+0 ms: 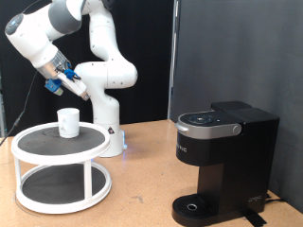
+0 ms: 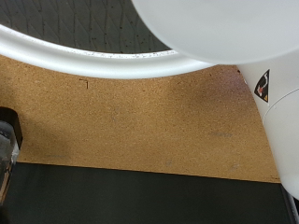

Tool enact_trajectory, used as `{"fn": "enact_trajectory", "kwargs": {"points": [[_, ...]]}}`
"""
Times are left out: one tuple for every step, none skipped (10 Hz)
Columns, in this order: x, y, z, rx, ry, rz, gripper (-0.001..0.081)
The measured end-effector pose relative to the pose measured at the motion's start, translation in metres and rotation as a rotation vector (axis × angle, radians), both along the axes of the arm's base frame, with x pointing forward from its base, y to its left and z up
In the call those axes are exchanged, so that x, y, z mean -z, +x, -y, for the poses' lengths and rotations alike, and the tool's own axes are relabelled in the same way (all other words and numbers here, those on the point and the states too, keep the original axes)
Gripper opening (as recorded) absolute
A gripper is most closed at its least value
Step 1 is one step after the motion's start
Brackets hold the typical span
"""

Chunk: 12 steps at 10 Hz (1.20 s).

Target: Make a cup of coffee with the keurig machine

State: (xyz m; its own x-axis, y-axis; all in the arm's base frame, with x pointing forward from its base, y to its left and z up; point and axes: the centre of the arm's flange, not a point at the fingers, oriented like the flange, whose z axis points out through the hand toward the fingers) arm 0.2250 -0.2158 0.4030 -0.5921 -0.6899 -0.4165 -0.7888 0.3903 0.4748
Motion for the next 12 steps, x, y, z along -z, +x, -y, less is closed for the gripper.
{"fn": "enact_trajectory", "kwargs": {"points": [[0.000,-0.001,0.000,-0.034,0.001,0.005,0.0734],[0.001,-0.003,0.001,-0.089,-0.004,0.012,0.0734],[0.002,-0.006,0.004,-0.157,-0.011,0.017,0.0734],[0.001,-0.007,0.009,-0.218,-0.021,0.022,0.0734],[0.001,-0.008,0.017,-0.281,-0.031,0.032,0.0734],[0.000,-0.008,0.026,-0.327,-0.037,0.048,0.0734],[-0.003,-0.007,0.035,-0.354,-0.039,0.066,0.0734],[-0.007,-0.006,0.045,-0.359,-0.041,0.083,0.0734],[-0.011,-0.004,0.054,-0.349,-0.044,0.091,0.0734],[-0.014,-0.001,0.060,-0.333,-0.040,0.094,0.0734],[-0.017,0.002,0.065,-0.324,-0.030,0.092,0.0734],[-0.019,0.006,0.070,-0.322,-0.027,0.090,0.0734]]}}
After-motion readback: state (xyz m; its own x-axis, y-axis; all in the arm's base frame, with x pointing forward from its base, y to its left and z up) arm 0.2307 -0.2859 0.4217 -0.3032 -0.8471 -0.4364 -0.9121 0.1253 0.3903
